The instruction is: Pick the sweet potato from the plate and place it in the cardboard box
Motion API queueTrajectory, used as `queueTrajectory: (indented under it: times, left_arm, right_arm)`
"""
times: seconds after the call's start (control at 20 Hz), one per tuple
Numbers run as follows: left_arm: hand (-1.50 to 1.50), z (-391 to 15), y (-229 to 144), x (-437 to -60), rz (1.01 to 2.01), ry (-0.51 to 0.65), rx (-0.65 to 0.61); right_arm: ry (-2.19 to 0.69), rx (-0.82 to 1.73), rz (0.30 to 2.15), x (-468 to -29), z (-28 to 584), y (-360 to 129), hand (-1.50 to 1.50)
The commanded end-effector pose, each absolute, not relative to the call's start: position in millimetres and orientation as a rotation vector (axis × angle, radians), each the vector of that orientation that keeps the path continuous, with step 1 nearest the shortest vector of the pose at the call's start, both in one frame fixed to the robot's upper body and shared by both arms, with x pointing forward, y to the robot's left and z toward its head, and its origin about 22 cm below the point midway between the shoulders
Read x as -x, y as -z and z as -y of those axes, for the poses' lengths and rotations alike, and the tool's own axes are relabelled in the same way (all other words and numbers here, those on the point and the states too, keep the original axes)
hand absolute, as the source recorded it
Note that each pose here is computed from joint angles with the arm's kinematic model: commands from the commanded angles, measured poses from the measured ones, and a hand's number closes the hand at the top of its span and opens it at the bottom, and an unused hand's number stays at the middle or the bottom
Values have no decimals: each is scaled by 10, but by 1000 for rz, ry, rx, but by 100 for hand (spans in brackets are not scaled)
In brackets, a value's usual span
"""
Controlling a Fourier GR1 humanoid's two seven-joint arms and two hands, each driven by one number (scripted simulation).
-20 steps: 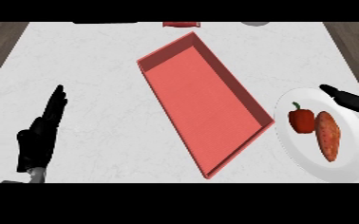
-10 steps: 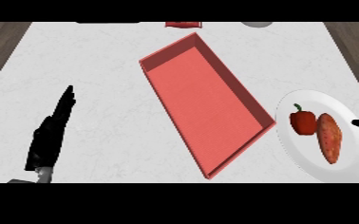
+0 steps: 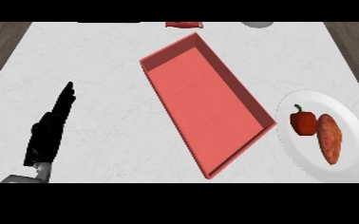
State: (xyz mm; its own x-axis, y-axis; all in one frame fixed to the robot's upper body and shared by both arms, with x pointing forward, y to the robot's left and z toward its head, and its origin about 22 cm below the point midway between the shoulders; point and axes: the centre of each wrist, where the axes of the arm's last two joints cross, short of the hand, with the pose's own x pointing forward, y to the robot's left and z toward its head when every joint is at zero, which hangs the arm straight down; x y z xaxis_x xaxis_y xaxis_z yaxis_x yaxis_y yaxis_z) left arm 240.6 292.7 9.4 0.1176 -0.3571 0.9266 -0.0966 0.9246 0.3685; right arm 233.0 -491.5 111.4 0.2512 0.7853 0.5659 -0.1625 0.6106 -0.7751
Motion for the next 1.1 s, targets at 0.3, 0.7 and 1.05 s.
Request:
queueTrajectory:
  times: [0.3, 0.7, 1.05]
  left_arm:
    - [0, -2920, -97, -2304, 1454, 184, -381]
    - [0, -2656, -152, -2445, 1443, 199, -387]
    - [0, -2732, -199, -2480, 1455, 194, -375]
  right_arm:
    - [-862, 587, 881, -2405, 4183, -1180, -150]
    - [-849, 640, 835, -2490, 4054, -758, -150]
    - [-833, 649, 772, -2495, 4156, -697, -150]
